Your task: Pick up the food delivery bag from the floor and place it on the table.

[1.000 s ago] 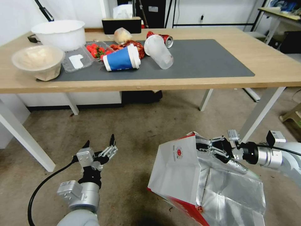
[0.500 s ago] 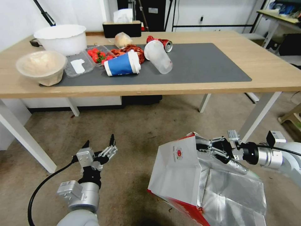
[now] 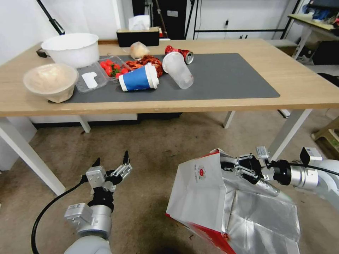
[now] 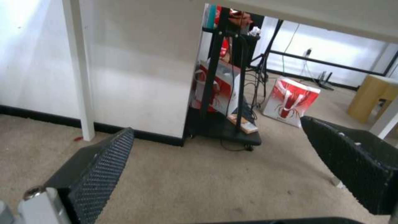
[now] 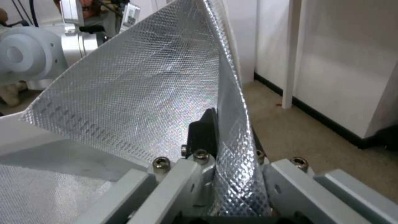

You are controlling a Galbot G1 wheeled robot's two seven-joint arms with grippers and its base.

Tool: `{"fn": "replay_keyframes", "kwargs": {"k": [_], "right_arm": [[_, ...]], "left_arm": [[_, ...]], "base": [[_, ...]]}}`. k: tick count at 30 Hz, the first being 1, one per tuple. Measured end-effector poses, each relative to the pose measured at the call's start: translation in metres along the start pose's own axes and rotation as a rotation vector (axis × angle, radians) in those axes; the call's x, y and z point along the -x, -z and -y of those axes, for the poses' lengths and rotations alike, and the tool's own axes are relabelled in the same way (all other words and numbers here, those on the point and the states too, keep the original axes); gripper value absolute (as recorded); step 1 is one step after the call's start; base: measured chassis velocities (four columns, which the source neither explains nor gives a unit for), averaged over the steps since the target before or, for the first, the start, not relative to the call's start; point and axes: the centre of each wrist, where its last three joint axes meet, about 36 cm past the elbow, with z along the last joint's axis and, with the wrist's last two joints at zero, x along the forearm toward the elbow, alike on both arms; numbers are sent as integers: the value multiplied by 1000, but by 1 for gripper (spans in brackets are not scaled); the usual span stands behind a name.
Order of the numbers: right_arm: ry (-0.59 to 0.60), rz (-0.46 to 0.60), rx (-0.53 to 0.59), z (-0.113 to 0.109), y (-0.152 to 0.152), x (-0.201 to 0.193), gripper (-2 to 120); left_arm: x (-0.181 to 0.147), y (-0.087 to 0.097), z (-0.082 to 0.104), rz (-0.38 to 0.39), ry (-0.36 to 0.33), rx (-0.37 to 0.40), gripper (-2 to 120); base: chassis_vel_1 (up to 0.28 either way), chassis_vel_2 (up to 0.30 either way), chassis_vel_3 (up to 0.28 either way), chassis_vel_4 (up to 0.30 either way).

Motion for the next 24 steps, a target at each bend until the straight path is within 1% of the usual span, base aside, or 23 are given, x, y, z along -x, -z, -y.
{"fn": "replay_keyframes", "kwargs": {"k": [24], "right_arm": [[1,-5,1,-2,-1,-1,0]], "left_arm": [[-1,0,0,0,-3,10,100]], "base": [[0,0,0,0]]}}
